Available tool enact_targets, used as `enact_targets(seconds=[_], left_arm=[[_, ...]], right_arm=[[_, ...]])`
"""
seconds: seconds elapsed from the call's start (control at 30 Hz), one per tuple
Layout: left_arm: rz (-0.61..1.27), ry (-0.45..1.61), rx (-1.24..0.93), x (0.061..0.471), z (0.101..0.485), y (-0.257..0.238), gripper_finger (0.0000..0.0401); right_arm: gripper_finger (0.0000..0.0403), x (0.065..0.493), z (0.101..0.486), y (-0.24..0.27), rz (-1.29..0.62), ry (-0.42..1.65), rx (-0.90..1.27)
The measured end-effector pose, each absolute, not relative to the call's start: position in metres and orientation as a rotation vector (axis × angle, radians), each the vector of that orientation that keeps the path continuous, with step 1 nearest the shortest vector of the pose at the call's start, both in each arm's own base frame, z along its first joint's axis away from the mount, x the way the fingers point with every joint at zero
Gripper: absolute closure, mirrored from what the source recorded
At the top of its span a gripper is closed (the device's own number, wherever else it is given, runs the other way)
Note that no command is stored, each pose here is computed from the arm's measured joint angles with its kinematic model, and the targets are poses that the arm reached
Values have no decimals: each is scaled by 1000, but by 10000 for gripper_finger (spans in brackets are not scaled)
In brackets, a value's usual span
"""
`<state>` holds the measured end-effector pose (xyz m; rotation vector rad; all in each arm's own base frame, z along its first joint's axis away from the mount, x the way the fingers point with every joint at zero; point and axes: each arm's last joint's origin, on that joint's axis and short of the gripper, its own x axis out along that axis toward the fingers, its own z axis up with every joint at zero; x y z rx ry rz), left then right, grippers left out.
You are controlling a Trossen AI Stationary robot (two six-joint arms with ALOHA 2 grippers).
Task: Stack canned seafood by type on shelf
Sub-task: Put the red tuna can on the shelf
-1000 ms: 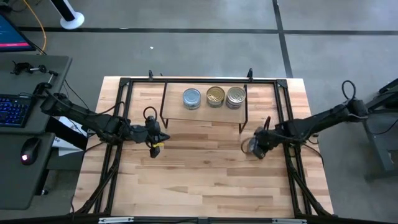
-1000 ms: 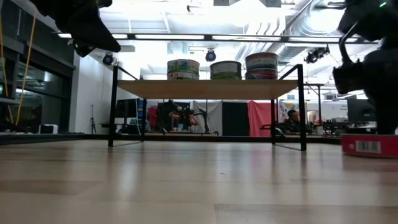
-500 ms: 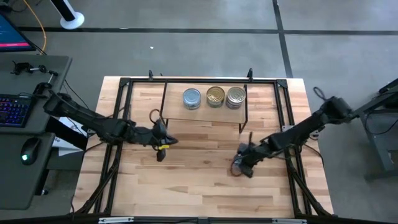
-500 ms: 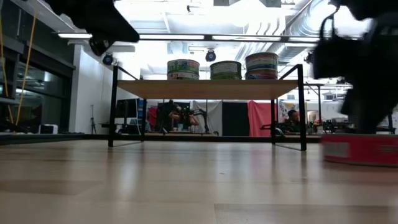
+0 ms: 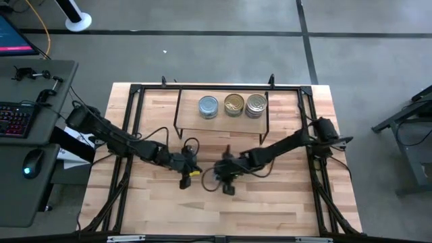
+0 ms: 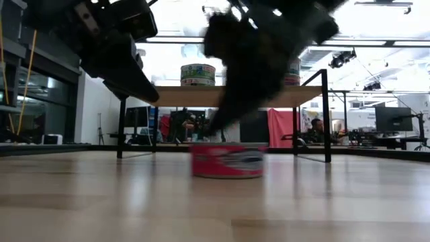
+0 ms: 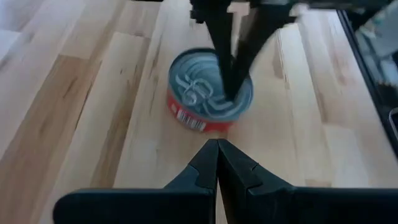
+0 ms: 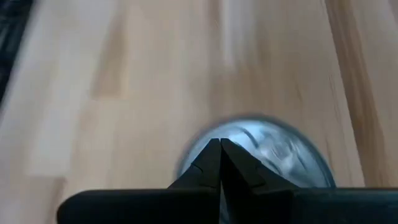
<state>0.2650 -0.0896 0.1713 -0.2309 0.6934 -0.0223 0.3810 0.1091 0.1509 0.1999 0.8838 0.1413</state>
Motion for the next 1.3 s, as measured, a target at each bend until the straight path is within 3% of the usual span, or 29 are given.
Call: enact_targets(seconds=[0.17,0.4,0.6,0.73,0.93,1.3], left_arm=[[-52,689,-158,263,175,-89,401],[-59,647,-163,267,176,-89,401],[-55,629,-192,274,169,-92,401],[-66,618,-167,282,156,-95,401],[-74,685,-87,290,129,-97,401],[-44,696,-77,293,118,-98,401]], right_arm=[[403,397,190,113,216,814,91],[403,365,223,111,95,1003,120],[403,351,213,124,28,1132,158],[403,356,184,131,7,1211,139],[403,368,160,128,-13,1223,126],[403,378,163,124,17,1130,63]])
